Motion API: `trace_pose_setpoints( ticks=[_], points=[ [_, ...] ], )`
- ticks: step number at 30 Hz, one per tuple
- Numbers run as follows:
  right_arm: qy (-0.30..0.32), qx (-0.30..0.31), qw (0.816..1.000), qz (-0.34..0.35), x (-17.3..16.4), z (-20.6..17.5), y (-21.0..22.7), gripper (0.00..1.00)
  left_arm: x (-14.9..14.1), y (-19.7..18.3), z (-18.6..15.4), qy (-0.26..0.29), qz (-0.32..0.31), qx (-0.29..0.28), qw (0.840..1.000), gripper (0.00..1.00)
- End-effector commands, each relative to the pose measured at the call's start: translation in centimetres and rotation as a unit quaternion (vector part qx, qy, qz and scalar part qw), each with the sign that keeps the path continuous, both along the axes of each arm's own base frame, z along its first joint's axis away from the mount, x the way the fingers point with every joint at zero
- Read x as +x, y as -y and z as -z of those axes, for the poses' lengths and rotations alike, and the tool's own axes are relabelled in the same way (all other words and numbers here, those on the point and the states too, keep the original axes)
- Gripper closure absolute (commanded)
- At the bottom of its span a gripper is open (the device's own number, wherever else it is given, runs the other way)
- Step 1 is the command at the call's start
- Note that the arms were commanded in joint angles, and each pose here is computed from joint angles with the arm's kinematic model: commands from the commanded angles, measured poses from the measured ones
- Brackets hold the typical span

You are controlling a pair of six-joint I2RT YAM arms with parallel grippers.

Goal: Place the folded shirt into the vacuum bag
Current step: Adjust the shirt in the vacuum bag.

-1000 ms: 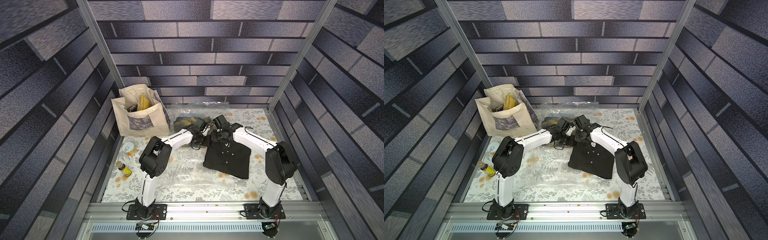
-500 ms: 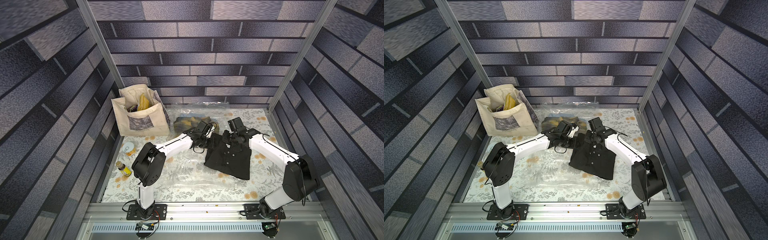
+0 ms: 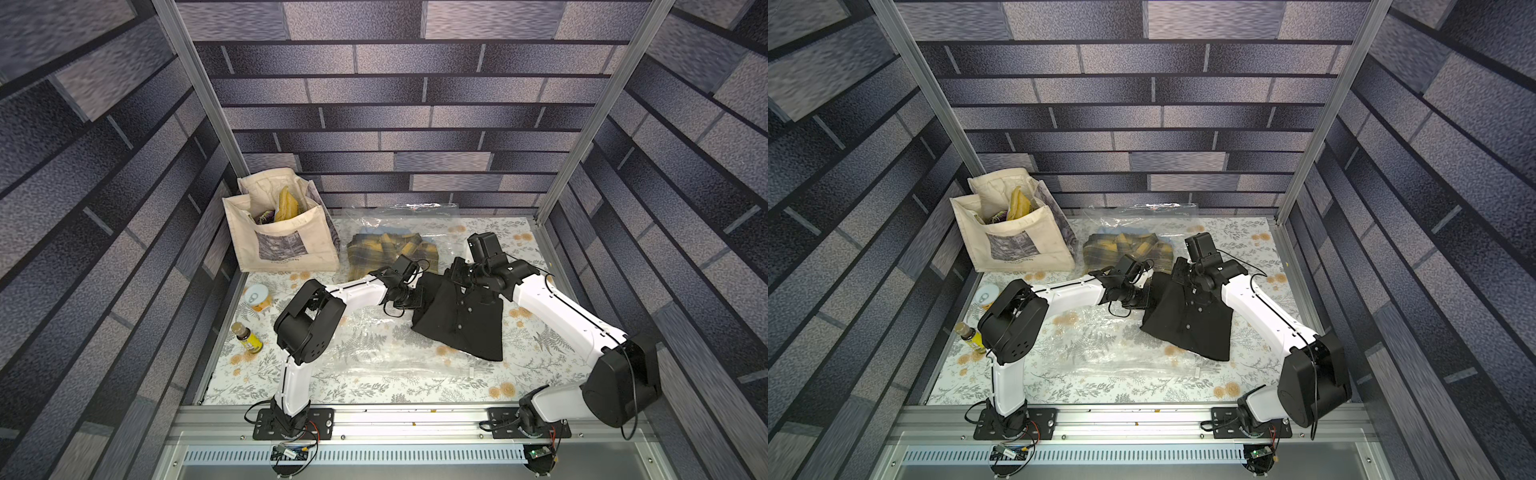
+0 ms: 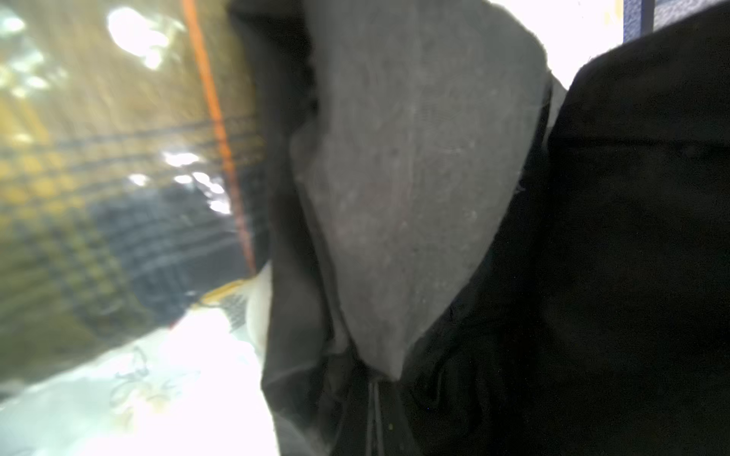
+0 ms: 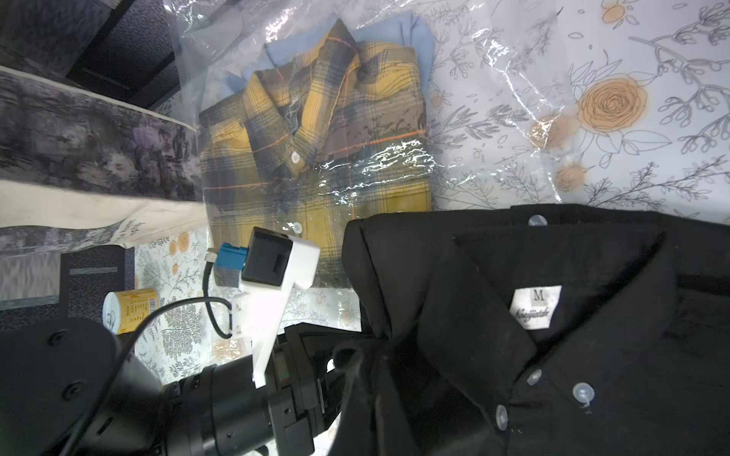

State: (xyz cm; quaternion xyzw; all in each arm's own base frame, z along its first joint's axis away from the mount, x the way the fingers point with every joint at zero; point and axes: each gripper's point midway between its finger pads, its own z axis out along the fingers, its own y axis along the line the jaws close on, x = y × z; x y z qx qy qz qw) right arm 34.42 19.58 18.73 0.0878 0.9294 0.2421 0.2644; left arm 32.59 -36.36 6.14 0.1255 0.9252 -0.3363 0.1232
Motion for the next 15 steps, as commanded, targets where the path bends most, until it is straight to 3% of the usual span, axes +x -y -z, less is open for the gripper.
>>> trace_pose_setpoints(
  ticks=[1,6,15],
  points=[
    [0.002,0.009,1.000,-0.008,0.3,-0.6,-0.5,0.94,-1.0,1.3,-0.1,-0.005,0.022,-0.004,1.000,1.00],
    [0.002,0.013,1.000,0.003,1.8,0.2,-1.6,0.94,-3.0,1.7,1.8,-0.032,0.024,0.004,0.999,0.99],
    [-0.028,0.022,0.999,0.008,4.2,5.4,-5.4,0.94,-1.0,-1.4,1.2,-0.040,-0.020,0.010,0.999,0.81]
  ],
)
